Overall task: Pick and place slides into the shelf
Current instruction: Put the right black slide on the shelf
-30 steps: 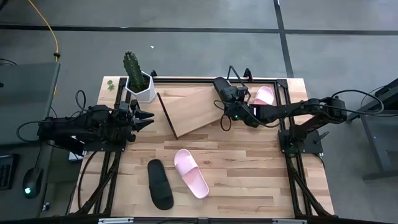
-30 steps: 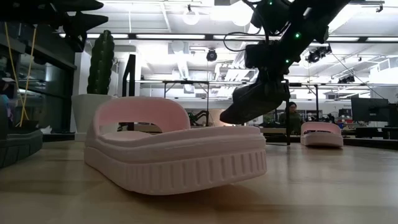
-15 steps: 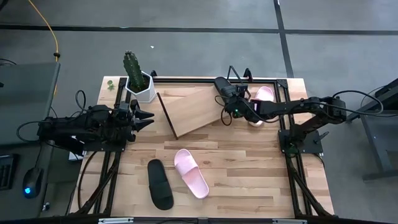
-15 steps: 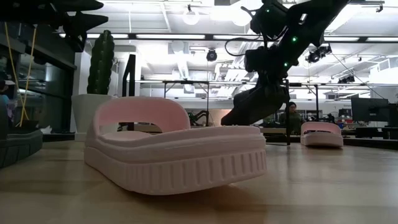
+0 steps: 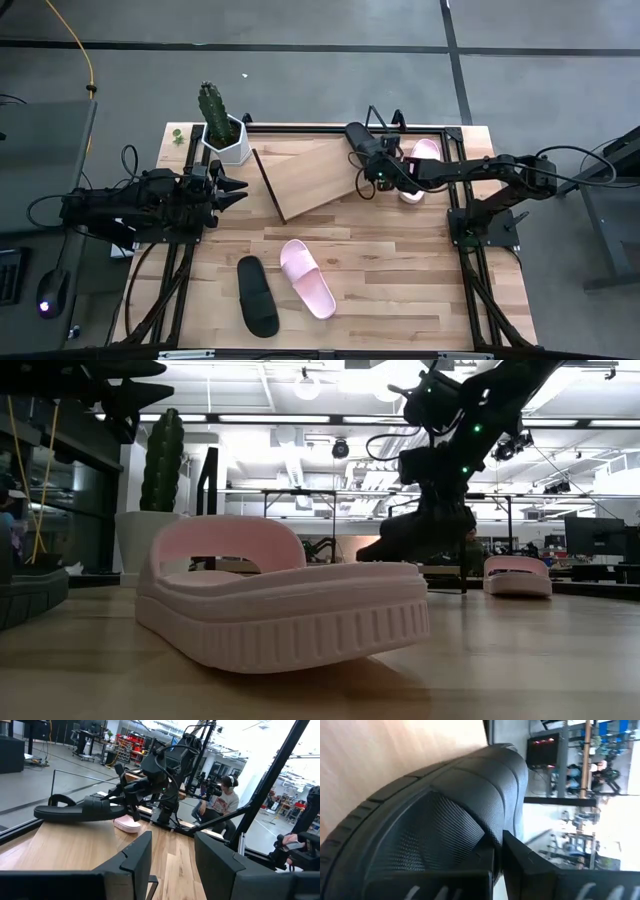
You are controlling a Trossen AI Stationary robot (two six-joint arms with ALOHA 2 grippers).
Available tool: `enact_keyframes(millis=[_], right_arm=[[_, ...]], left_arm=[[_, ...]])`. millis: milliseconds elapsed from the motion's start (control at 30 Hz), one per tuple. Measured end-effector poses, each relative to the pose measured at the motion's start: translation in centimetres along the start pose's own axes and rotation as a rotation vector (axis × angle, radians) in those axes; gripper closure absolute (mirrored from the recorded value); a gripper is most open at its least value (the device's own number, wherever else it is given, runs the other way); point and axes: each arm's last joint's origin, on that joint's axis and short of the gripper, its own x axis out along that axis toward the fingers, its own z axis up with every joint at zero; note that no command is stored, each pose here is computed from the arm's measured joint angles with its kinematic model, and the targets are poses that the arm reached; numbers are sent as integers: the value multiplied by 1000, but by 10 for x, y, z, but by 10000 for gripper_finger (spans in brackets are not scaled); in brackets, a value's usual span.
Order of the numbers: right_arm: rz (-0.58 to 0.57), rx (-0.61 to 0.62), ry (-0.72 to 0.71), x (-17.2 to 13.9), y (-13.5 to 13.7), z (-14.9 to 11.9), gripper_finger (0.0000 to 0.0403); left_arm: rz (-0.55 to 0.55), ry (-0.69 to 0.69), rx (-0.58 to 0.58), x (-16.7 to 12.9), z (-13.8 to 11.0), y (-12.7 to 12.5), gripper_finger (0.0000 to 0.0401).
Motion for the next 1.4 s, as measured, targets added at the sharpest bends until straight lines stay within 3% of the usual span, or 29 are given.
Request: enact_keyframes(millis=[600,1267,1400], right_arm=[[206,62,-32,0,9,-6,388],[225,46,-21,-1,11,-7,385],[233,56,-13,-1,12,-8,369]], left_arm=[[0,0,0,0,0,0,267],[0,0,0,0,0,0,267],[0,0,0,0,0,0,267]])
